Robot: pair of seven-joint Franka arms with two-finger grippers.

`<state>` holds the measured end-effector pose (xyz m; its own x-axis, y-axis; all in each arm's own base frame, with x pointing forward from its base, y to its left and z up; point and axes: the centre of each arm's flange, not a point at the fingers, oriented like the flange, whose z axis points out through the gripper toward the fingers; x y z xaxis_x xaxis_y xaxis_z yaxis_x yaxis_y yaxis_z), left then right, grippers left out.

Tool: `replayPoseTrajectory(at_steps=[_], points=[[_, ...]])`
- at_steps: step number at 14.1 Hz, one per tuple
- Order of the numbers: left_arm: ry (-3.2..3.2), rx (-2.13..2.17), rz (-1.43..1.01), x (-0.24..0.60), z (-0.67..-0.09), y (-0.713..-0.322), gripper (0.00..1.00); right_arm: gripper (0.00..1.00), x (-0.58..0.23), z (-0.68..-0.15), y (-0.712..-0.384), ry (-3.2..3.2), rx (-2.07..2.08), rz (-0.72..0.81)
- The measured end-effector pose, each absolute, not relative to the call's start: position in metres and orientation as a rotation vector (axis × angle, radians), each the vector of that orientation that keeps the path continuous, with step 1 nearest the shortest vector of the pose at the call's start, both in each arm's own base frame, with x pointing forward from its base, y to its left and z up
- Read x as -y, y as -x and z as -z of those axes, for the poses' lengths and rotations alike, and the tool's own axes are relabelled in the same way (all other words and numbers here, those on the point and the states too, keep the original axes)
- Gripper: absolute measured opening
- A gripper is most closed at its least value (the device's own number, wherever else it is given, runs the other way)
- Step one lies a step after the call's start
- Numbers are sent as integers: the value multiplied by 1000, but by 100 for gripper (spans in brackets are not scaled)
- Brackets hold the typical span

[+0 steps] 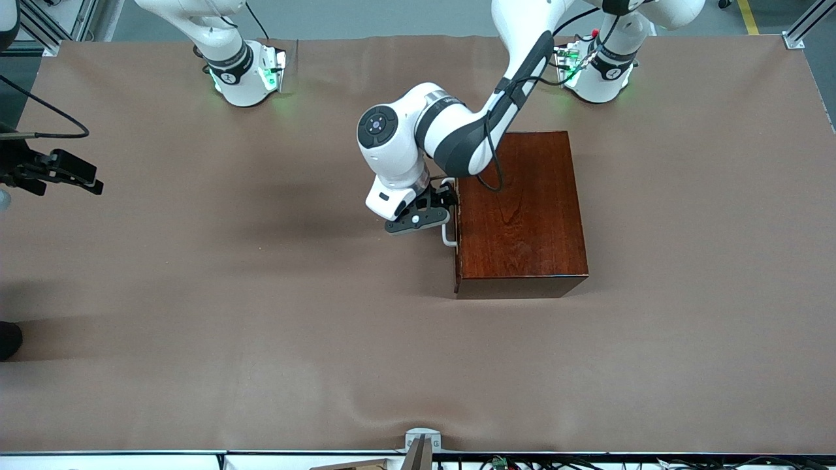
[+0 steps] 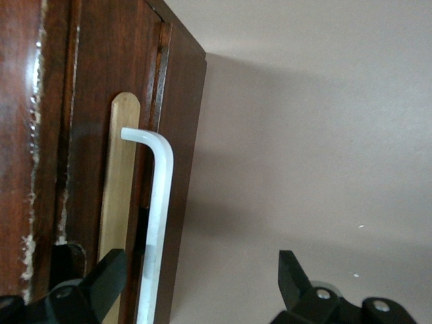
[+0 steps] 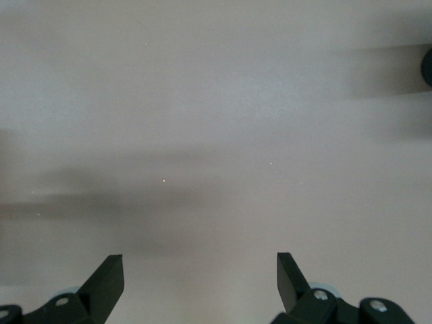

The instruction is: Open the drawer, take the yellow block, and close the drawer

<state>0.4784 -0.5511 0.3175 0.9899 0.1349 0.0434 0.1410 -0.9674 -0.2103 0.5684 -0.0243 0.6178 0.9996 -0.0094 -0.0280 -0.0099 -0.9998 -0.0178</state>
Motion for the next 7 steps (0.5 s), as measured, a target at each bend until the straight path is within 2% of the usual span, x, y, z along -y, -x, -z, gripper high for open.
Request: replayPoseTrajectory(at_steps=[7], points=[[2896,195,24,551,-302,-477,100,100,24,-618,-568,3123,-14,-44]])
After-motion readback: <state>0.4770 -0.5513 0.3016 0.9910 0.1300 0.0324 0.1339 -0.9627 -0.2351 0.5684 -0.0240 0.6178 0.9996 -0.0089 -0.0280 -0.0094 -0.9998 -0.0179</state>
